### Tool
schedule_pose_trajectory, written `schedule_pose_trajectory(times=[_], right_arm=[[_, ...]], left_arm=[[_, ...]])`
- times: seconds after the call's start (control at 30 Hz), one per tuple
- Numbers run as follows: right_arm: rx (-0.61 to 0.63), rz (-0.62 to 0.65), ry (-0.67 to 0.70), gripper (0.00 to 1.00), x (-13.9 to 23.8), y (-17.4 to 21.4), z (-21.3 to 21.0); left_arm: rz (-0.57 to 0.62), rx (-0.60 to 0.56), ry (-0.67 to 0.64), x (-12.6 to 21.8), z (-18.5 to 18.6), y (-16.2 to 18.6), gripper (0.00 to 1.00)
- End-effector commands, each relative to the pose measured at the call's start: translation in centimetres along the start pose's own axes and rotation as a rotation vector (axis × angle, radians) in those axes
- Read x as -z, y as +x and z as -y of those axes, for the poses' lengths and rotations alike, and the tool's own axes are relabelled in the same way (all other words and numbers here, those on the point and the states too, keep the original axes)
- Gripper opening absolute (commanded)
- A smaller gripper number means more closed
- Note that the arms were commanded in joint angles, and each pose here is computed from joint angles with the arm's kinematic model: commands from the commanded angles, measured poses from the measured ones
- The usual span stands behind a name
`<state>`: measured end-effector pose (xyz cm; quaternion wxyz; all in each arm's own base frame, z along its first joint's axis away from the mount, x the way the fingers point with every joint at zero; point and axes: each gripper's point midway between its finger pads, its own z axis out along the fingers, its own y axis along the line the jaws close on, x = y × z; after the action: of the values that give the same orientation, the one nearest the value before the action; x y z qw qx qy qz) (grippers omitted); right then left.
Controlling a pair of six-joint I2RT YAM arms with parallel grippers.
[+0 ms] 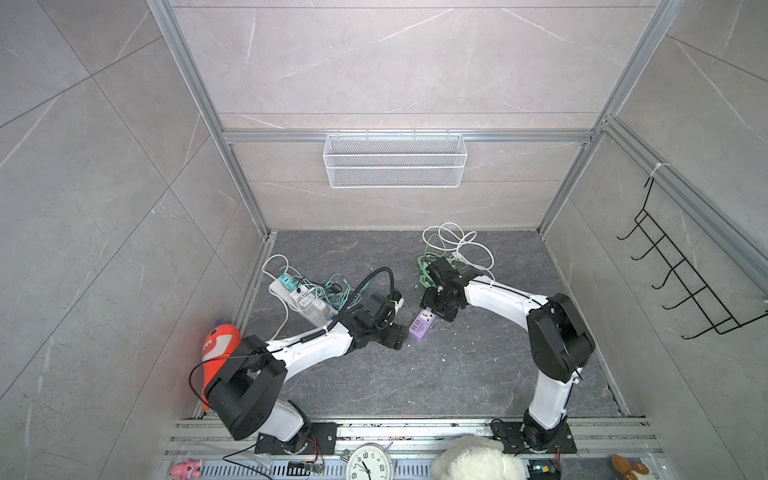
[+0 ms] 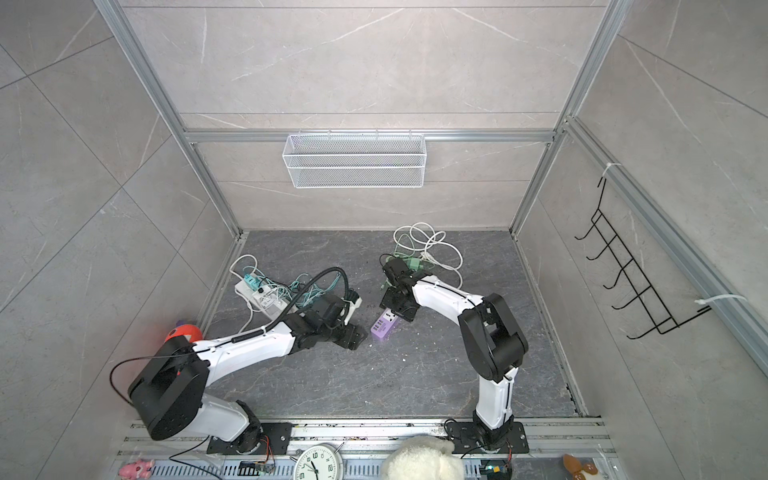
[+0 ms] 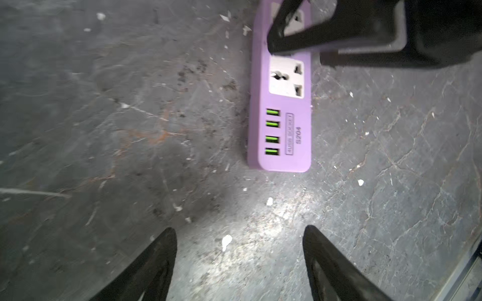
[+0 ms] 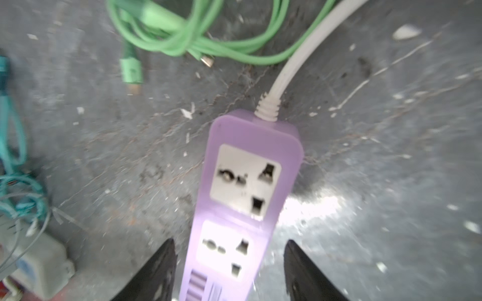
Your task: Insert the plug
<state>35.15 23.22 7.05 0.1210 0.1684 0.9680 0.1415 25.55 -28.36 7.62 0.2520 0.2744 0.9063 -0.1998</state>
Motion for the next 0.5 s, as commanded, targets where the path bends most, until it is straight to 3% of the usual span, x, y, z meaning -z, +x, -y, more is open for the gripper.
schedule_pose_trajectory(times=[0.0,0.2,0.47], right_arm=[[0.094,0.042,0.048,0.67,3.0,-0.3,1.6],[0.123,0.119,0.059,0.66,4.7,-3.3,3.0],[0.123,0.139,0.030,0.64,3.9,-9.5,3.8]], left_arm=[[0.048,-0.097,0.040,-0.6,2.0,-2.7,0.79],[-0.024,-0.140,0.007,-4.1,2.3,-2.9,0.81],[-0.102,-0.194,-0.040,-8.2,2.0,-3.1,0.81]])
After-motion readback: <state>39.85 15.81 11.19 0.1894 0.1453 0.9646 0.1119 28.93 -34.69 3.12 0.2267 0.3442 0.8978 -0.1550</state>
